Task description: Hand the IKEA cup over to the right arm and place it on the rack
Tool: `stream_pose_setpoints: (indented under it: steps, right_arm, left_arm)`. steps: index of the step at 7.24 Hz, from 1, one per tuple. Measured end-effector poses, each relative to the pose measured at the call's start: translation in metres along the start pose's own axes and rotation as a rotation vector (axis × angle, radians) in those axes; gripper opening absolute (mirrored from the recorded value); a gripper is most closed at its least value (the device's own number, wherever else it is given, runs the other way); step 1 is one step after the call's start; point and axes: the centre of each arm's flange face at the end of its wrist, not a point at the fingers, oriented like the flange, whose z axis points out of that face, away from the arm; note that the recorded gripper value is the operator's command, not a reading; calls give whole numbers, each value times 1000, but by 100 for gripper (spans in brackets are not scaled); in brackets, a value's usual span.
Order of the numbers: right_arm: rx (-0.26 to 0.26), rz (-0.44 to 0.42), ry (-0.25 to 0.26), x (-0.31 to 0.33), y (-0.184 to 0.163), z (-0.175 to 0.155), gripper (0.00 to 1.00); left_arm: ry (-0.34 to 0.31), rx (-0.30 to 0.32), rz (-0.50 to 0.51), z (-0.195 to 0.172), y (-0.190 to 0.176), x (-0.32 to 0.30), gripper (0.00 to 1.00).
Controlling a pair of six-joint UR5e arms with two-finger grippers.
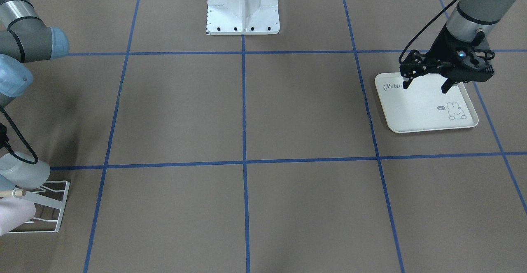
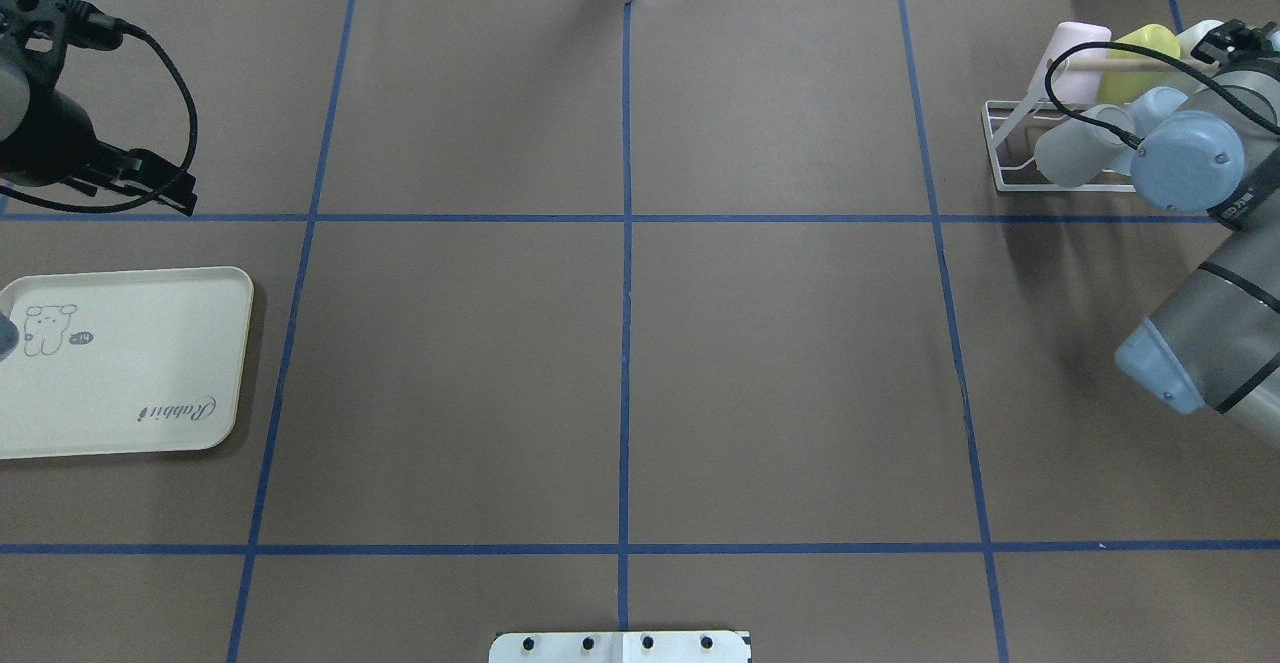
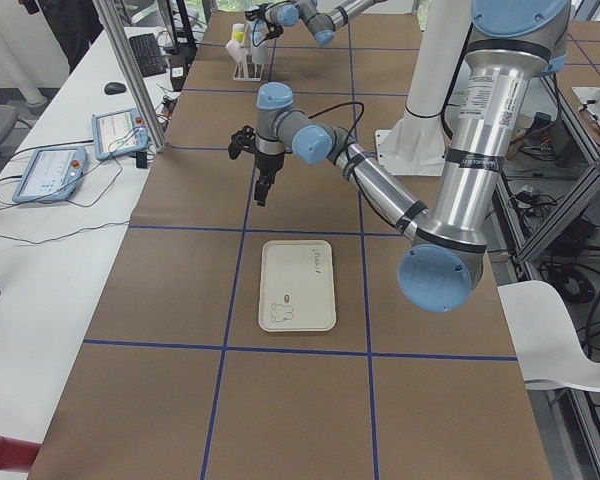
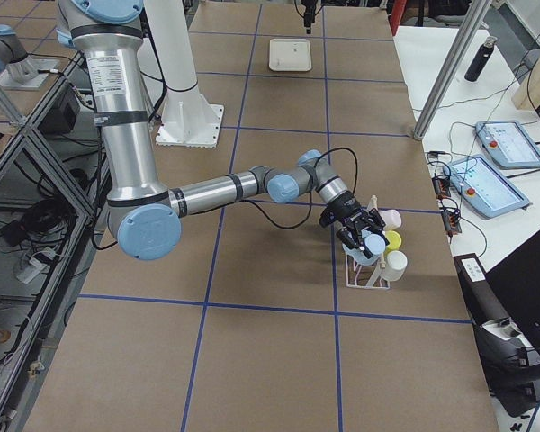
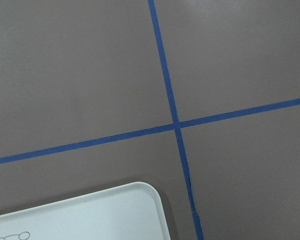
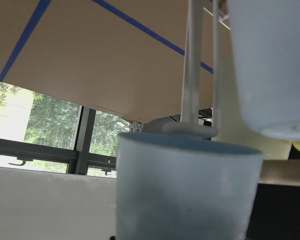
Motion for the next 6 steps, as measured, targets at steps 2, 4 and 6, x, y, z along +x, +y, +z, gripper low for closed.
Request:
stream_pose_setpoints:
  steps: [2, 4, 6]
  right_arm:
    - [-26, -17, 0, 0, -8, 0, 49]
    - [-32, -22, 2, 1, -13, -1, 59]
    - [-31, -18, 7, 3, -14, -3, 98]
  left_arm:
    - [0, -2, 0, 1, 1, 0, 100]
    - [2, -1, 0, 0, 1, 0, 100]
    - [3, 0, 0, -1, 1, 0, 100]
